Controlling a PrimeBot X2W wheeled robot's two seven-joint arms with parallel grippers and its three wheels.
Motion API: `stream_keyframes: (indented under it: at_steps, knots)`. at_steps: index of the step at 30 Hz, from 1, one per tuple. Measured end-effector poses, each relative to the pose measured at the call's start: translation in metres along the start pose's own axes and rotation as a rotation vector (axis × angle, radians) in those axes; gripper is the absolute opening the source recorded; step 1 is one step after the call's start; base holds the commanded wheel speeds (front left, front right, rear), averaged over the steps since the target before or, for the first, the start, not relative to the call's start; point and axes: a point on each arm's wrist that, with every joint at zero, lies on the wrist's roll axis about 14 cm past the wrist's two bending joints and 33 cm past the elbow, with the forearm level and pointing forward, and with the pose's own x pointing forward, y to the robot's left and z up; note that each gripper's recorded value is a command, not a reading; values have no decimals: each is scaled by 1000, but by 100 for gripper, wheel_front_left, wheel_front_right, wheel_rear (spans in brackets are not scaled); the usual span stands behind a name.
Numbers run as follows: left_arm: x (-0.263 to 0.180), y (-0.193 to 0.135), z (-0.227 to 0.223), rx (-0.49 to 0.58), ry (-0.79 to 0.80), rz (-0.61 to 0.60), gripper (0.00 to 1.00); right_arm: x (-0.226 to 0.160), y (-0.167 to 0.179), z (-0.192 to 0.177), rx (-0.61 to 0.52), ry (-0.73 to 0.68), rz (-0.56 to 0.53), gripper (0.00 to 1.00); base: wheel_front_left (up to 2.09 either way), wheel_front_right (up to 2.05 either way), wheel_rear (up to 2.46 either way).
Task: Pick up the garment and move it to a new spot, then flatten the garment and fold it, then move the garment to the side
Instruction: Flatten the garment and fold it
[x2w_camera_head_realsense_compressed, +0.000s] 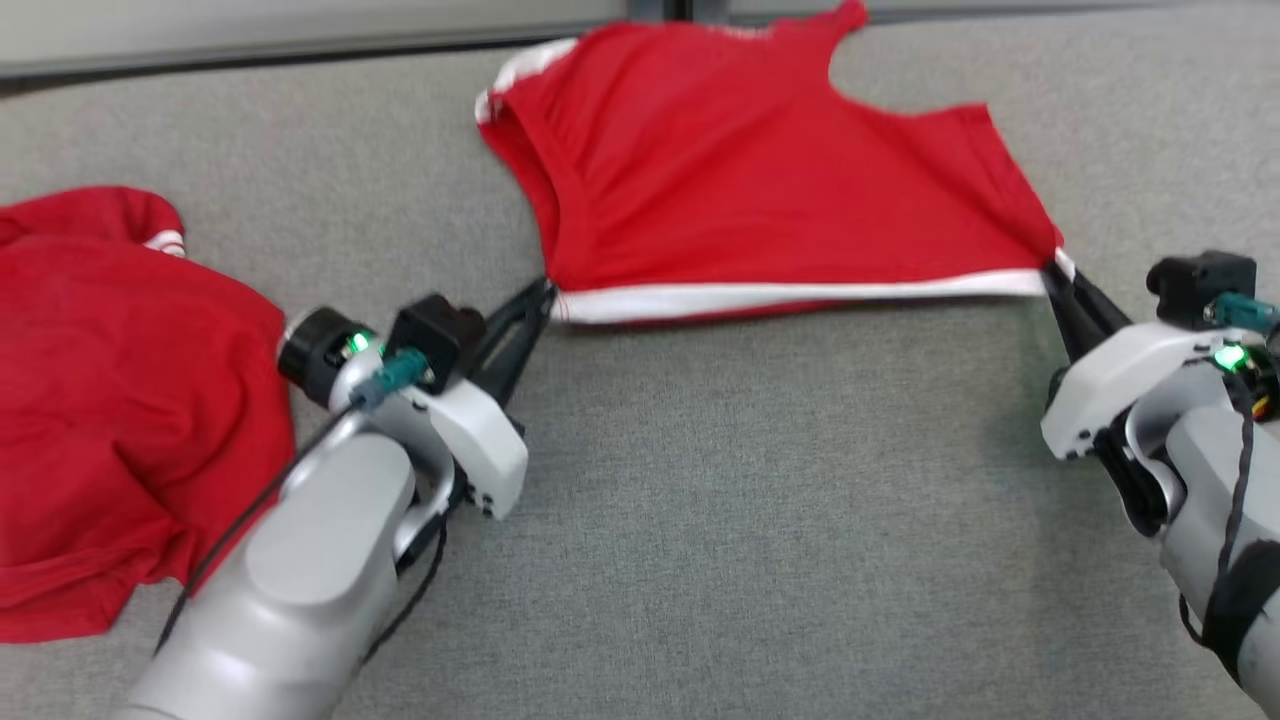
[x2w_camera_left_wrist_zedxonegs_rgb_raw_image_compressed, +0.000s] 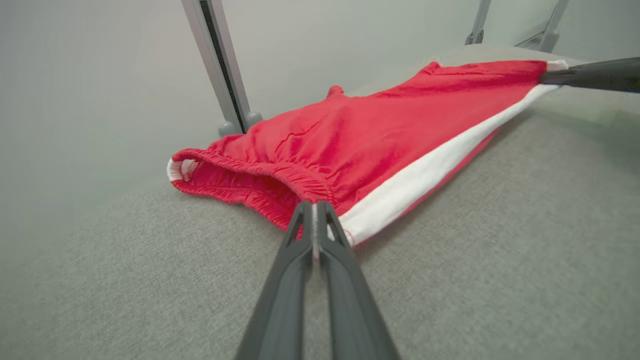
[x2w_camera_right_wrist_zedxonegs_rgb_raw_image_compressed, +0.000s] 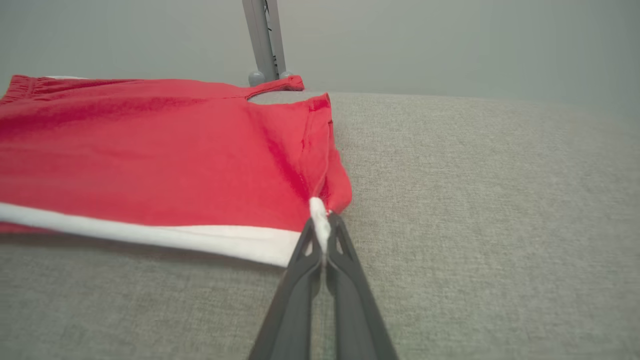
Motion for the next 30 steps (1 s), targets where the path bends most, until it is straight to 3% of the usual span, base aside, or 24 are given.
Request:
stream_keyframes:
  at_steps: [8, 11, 27, 30]
  knots:
    - [-35, -41, -2, 7, 17, -72, 0, -45, -7, -14, -11, 93, 3, 0, 0, 0, 0]
    - [-48, -51, 0, -56, 4, -70, 0, -65, -9, -25, -17, 157, 17, 0, 0, 0, 0]
    - [-110, -123, -21, -160, 98, -254, 0, -163, -34, -71, -2, 460, 42, 0, 0, 0, 0]
    - [-119, -138, -20, -224, 100, -285, 0, -185, -44, -81, 14, 541, 25, 0, 0, 0, 0]
